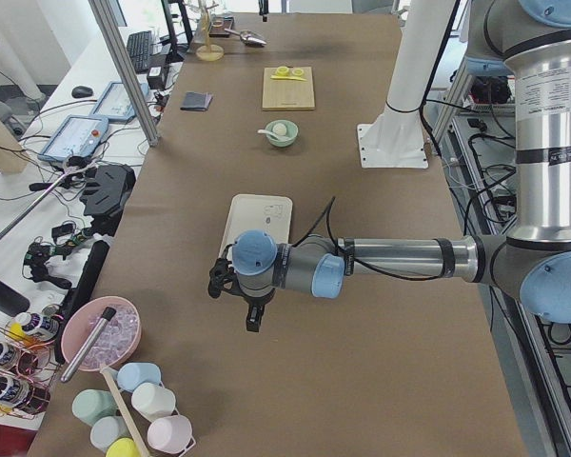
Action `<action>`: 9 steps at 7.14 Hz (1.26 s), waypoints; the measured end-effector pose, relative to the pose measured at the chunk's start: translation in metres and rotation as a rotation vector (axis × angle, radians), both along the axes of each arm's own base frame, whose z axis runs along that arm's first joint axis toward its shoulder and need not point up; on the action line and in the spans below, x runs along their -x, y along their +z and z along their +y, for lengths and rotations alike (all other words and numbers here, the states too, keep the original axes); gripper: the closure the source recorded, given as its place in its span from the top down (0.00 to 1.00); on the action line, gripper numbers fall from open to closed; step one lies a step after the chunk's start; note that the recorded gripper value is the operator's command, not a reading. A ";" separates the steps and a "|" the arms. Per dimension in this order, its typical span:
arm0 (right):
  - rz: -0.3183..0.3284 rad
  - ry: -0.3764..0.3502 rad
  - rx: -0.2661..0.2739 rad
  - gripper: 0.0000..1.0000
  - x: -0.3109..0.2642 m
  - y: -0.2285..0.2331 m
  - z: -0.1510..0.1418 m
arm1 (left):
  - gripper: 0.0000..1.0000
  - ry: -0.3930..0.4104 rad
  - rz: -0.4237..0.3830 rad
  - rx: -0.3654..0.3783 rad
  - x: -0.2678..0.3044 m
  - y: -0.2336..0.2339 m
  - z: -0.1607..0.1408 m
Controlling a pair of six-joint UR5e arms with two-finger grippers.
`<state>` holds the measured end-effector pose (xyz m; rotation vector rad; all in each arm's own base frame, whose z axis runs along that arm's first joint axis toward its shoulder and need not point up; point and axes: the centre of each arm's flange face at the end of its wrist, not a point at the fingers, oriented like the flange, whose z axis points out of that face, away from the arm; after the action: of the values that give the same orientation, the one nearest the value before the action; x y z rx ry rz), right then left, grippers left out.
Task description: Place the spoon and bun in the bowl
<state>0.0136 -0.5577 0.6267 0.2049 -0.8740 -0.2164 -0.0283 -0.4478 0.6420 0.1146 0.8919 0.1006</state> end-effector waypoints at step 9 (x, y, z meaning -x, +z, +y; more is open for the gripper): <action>0.005 0.045 -0.003 1.00 -0.026 0.005 0.021 | 0.99 -0.024 -0.007 0.009 0.012 0.004 0.012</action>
<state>0.0391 -0.5370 0.6316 0.2268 -0.8633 -0.1762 -0.0400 -0.4359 0.6459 0.1166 0.8833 0.0746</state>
